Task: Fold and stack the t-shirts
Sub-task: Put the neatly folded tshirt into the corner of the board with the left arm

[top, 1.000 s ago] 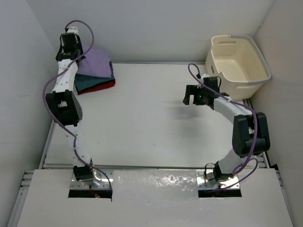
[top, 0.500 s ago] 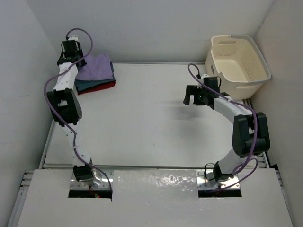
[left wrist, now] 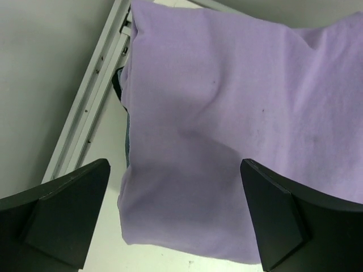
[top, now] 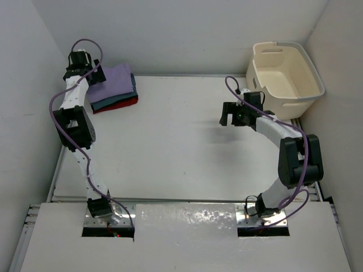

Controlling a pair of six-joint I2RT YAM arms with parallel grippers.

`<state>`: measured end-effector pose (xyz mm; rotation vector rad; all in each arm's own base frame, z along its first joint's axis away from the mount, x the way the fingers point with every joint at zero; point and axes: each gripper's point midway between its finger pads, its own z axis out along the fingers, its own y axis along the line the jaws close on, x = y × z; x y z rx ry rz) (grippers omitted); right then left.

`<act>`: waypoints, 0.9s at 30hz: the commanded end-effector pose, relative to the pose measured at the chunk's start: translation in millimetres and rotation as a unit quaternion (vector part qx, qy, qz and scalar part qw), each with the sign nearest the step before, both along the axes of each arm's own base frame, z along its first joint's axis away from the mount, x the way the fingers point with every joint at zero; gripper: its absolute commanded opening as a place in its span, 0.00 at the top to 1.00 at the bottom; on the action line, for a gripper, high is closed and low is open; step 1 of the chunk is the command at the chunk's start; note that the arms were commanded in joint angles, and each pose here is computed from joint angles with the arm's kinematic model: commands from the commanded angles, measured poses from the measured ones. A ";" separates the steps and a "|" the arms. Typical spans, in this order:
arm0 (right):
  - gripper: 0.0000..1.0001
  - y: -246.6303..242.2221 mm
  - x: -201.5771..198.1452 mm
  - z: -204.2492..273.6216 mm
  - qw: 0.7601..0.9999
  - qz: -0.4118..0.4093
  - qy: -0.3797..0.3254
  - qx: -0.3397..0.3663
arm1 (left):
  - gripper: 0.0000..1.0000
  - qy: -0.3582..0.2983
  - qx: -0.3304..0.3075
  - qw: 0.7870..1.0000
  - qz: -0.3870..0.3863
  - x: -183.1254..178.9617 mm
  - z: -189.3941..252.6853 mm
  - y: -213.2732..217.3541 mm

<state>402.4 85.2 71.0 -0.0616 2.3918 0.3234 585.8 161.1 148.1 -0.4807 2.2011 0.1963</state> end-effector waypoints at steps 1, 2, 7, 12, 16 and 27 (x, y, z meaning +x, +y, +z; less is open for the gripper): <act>0.01 0.7 13.6 19.2 1.000 0.006 -0.029 0.001 | 0.00 -0.056 0.008 0.998 0.023 3.9 59.3 7.2; 0.01 0.6 13.4 21.7 0.999 0.007 -0.032 0.001 | 0.00 -0.068 0.006 0.997 0.024 5.0 69.7 6.5; 0.01 -2.6 11.8 34.0 0.999 -0.001 -0.041 -0.003 | 0.00 -0.115 -0.021 0.993 0.001 -6.2 123.4 -13.4; 0.01 -13.4 1.8 47.9 0.998 -0.032 -0.048 -0.015 | 0.00 -0.168 -0.051 0.984 0.036 -60.9 170.7 -43.4; 0.01 -42.1 -16.0 46.2 0.991 -0.115 -0.055 -0.047 | 0.00 -0.178 -0.112 0.977 0.026 -135.4 107.9 -111.6; 0.01 -71.6 -72.1 34.6 0.975 -0.182 -0.111 -0.063 | 0.00 -0.184 -0.163 0.969 0.006 -216.9 70.4 -163.1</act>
